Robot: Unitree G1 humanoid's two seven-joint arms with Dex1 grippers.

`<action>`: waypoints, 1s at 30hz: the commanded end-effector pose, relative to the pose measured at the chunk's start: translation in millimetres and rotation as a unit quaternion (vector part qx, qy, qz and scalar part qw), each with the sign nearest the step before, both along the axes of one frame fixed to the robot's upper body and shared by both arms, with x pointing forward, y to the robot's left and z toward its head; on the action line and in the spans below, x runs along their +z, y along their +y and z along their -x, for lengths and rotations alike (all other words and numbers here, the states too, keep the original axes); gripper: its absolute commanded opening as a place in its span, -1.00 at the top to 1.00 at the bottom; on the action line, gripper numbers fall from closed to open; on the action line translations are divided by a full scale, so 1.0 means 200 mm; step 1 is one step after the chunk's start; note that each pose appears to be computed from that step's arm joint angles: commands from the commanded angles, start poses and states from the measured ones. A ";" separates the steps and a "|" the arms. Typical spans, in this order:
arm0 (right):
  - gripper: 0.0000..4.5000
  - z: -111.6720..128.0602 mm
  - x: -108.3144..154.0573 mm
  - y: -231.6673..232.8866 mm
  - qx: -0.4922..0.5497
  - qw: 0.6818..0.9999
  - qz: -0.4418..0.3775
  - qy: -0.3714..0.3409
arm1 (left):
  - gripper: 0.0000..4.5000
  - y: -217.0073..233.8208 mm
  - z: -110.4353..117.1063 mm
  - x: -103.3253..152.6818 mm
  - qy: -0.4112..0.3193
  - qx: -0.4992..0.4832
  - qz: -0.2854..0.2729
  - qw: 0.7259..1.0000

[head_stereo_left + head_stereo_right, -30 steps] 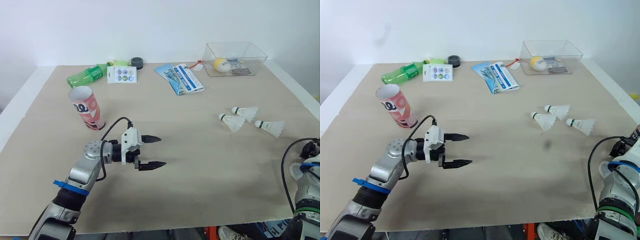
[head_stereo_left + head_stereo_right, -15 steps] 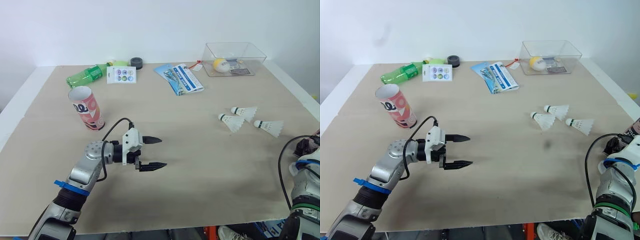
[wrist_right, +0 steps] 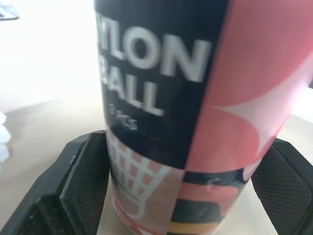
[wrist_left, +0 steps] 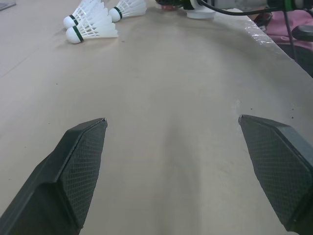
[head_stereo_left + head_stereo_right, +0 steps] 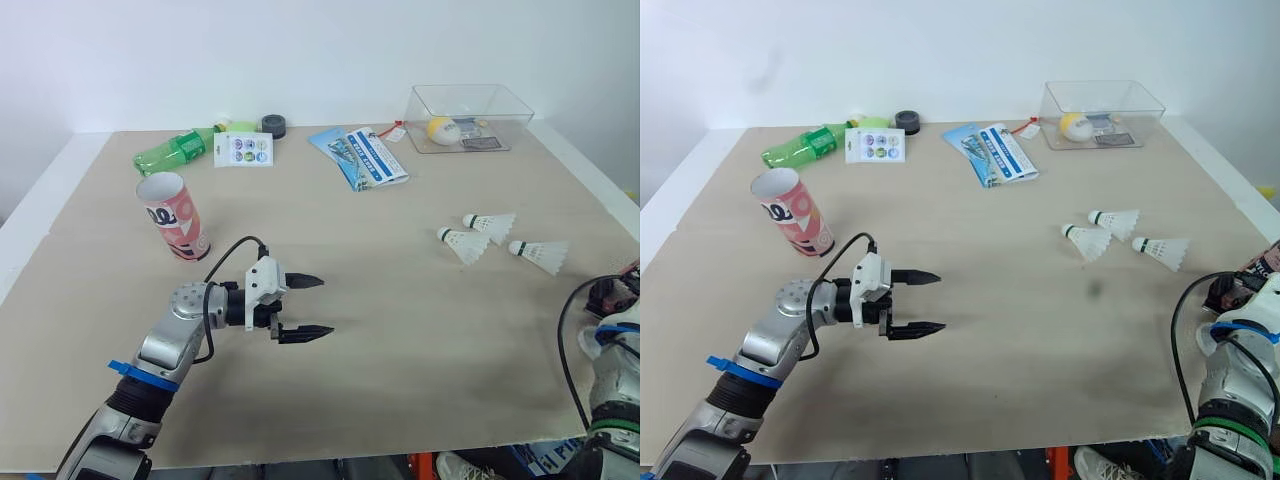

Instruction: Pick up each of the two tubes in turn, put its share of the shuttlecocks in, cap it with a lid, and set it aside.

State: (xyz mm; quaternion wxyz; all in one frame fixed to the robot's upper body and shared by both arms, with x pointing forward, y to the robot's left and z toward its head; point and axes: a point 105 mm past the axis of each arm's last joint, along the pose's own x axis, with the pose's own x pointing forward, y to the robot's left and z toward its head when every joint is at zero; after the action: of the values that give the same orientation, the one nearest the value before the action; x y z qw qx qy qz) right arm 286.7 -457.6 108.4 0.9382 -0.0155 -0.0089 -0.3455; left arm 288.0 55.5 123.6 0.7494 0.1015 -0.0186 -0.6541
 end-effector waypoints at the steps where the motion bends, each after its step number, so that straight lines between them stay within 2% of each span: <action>1: -0.98 0.03 0.12 0.01 0.008 0.999 0.014 -0.032 | -1.00 -0.02 0.01 0.05 -0.020 -0.014 0.004 1.000; 7: -0.98 0.07 0.14 0.09 0.038 0.999 0.009 -0.023 | -1.00 -0.03 0.01 0.05 -0.019 -0.024 0.002 1.000; 18: -0.98 0.17 0.04 0.23 0.047 0.998 -0.029 0.002 | -1.00 -0.07 0.00 0.05 -0.017 -0.043 0.008 0.999; 22: -0.98 0.18 0.09 0.34 0.087 0.996 -0.008 0.009 | -1.00 -0.07 0.00 0.04 -0.016 -0.046 0.008 0.999; 27: -0.98 0.09 0.24 0.61 0.249 0.967 0.051 0.001 | -1.00 -0.08 -0.01 0.04 -0.013 -0.047 0.013 0.999; 30: -0.98 0.04 0.26 0.80 0.362 0.930 0.057 0.001 | -1.00 -0.08 0.00 0.04 -0.013 -0.047 0.013 0.999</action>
State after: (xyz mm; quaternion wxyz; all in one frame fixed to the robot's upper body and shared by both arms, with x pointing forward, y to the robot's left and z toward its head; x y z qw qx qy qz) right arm 277.0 -316.1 148.3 0.9974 -0.0631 -0.0098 -0.0345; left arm 289.3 41.6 122.4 0.7237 0.0904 -0.0229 -0.6838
